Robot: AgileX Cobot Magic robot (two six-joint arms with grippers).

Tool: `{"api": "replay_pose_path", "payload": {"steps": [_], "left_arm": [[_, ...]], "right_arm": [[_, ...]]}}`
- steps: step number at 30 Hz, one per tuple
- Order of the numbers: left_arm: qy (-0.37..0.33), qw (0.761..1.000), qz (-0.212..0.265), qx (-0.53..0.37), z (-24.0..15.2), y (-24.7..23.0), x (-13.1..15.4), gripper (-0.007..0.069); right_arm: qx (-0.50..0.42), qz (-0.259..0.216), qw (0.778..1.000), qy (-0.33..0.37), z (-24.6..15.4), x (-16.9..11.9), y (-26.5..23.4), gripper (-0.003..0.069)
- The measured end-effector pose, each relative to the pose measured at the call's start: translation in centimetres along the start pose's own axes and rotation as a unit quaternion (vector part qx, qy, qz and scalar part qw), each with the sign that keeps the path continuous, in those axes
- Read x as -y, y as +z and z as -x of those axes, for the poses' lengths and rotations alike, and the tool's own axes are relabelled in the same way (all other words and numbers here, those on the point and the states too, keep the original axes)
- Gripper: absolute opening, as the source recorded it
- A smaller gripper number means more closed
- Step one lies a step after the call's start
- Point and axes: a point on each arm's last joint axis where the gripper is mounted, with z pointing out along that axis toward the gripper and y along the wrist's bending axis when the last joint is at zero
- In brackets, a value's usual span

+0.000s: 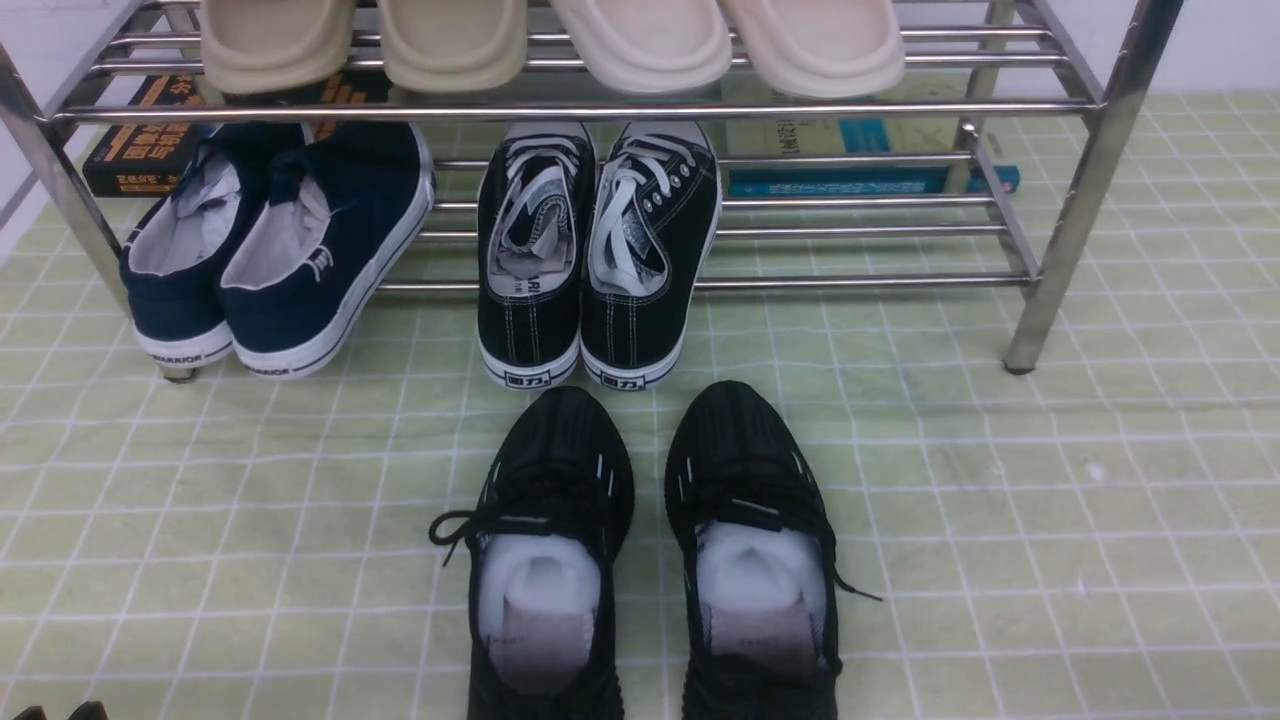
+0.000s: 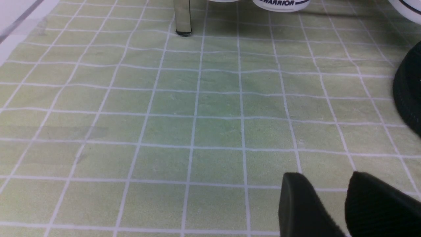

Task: Take the shoes off the shelf with your hand from the green coffee tablecloth.
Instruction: 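Grasp a shoe standing on the lower shelf of the shoe rack with the left gripper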

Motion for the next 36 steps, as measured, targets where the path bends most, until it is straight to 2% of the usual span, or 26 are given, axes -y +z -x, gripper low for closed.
{"api": "replay_pose_path", "payload": {"steps": [12,13,15,17,18,19,21,22,24,25,26,27,28,30,36], "left_arm": [[-0.002,1.0,0.0,0.0,0.0,0.0,0.0,0.0241],[-0.014,1.0,-0.002,0.0,0.0,0.0,0.0,0.0241],[-0.082,0.997,-0.015,0.004,0.0,0.0,0.3,0.0241],[-0.218,0.975,-0.042,0.004,0.1,0.0,0.7,0.0241],[-0.24,0.97,-0.047,0.003,0.1,0.0,0.8,0.0241],[-0.358,0.931,-0.071,-0.006,0.2,0.0,1.2,0.0241],[-0.441,0.893,-0.087,-0.013,0.3,0.0,1.5,0.0241],[-0.524,0.845,-0.103,-0.019,0.5,-0.1,1.8,0.0241],[-0.614,0.78,-0.12,-0.024,0.8,-0.2,2.0,0.0241],[-0.624,0.772,-0.123,-0.024,0.8,-0.2,2.0,0.0241],[-0.664,0.736,-0.131,-0.024,1.0,-0.2,2.0,0.0241],[-0.666,0.734,-0.132,-0.023,1.1,-0.2,2.0,0.0241],[-0.686,0.714,-0.137,-0.016,1.3,-0.2,2.0,0.0241],[-0.695,0.706,-0.14,-0.005,1.5,-0.2,1.9,0.0241],[-0.704,0.695,-0.144,0.042,2.1,-0.3,1.3,0.0241]], "right_arm": [[0.0,0.0,1.0,0.0,0.0,0.0,0.0,0.0235],[0.0,0.0,1.0,0.0,0.0,0.0,0.0,0.0236],[0.0,0.0,1.0,0.0,0.0,0.0,0.0,0.0237],[0.0,0.0,1.0,0.0,0.0,0.0,0.0,0.0237],[0.0,0.0,1.0,0.0,0.0,0.0,0.0,0.0237],[0.0,0.0,1.0,0.0,0.0,0.0,0.0,0.0237],[0.0,0.0,1.0,0.0,0.0,0.0,0.0,0.0237],[0.0,0.0,1.0,0.0,0.0,0.0,0.0,0.0237],[0.0,0.0,1.0,0.0,0.0,0.0,0.0,0.0237],[0.0,0.0,1.0,0.0,0.0,0.0,0.0,0.0237],[0.0,0.0,1.0,0.0,0.0,0.0,0.0,0.0237],[0.0,0.0,1.0,0.0,0.0,0.0,0.0,0.0237],[0.0,0.0,1.0,0.0,0.0,0.0,0.0,0.0237],[0.0,0.0,1.0,0.0,0.0,0.0,0.0,0.0237],[0.0,0.0,1.0,0.0,0.0,0.0,0.0,0.0237]]}}
